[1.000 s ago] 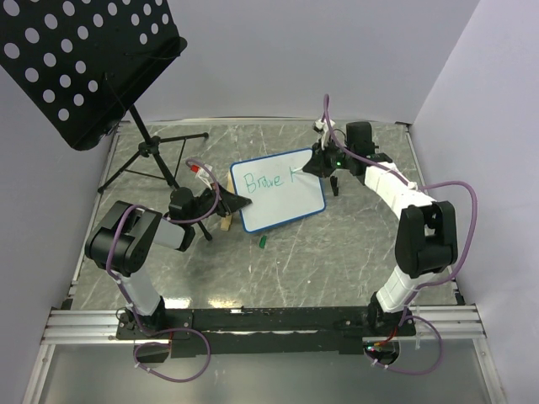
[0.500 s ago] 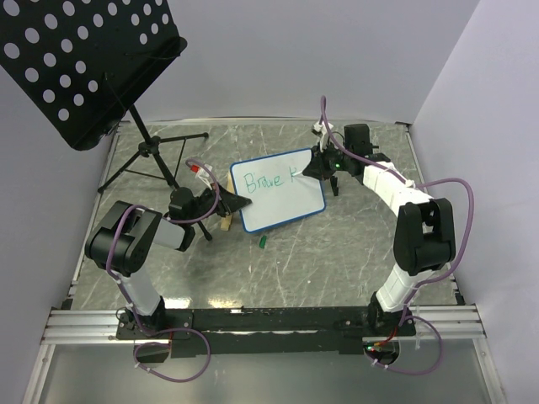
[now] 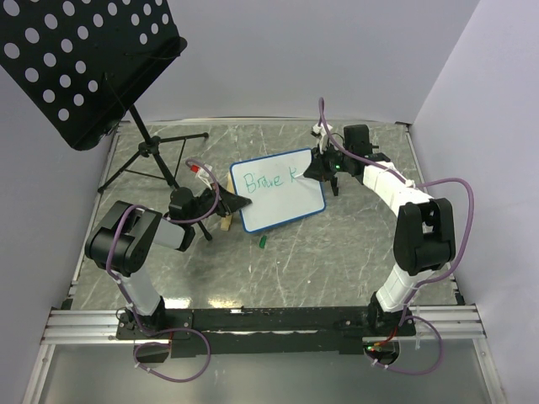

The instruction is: Write a sentence on the whiteboard

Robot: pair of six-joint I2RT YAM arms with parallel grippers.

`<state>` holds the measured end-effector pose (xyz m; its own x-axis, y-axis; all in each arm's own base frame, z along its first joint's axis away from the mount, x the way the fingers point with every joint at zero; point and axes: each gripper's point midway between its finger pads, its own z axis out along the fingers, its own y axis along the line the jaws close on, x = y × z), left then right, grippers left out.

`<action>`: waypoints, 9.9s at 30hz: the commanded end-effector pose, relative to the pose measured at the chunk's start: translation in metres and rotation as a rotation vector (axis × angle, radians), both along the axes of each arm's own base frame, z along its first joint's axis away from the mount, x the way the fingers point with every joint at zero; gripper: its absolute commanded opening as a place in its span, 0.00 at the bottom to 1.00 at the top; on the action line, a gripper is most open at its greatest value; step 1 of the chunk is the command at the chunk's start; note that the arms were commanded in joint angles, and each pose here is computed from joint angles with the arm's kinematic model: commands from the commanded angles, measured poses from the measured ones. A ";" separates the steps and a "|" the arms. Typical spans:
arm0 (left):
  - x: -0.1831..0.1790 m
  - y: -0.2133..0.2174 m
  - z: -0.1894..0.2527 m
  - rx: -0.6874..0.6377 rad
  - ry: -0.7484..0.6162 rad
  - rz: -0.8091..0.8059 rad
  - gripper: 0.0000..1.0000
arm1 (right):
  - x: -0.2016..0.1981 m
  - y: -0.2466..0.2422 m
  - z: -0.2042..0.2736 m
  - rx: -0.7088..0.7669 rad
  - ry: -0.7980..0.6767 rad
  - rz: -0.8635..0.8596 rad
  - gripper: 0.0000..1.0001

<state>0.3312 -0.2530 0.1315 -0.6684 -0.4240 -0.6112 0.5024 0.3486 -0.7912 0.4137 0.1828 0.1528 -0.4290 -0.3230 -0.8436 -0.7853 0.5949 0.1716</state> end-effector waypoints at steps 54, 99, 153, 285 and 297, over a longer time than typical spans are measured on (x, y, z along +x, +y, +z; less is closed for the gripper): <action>-0.001 -0.005 0.057 -0.071 -0.268 -0.041 0.01 | 0.027 -0.014 0.015 -0.015 -0.049 -0.076 0.00; -0.002 -0.005 0.054 -0.077 -0.261 -0.037 0.01 | 0.019 -0.001 0.016 0.020 -0.014 -0.018 0.00; -0.002 -0.005 0.055 -0.081 -0.264 -0.039 0.01 | 0.030 -0.032 0.013 -0.031 -0.028 -0.110 0.00; -0.002 -0.004 0.055 -0.086 -0.265 -0.039 0.01 | 0.047 -0.057 0.008 -0.039 0.005 -0.155 0.00; 0.000 -0.003 0.053 -0.083 -0.259 -0.027 0.01 | 0.021 -0.056 0.000 -0.050 0.032 -0.125 0.00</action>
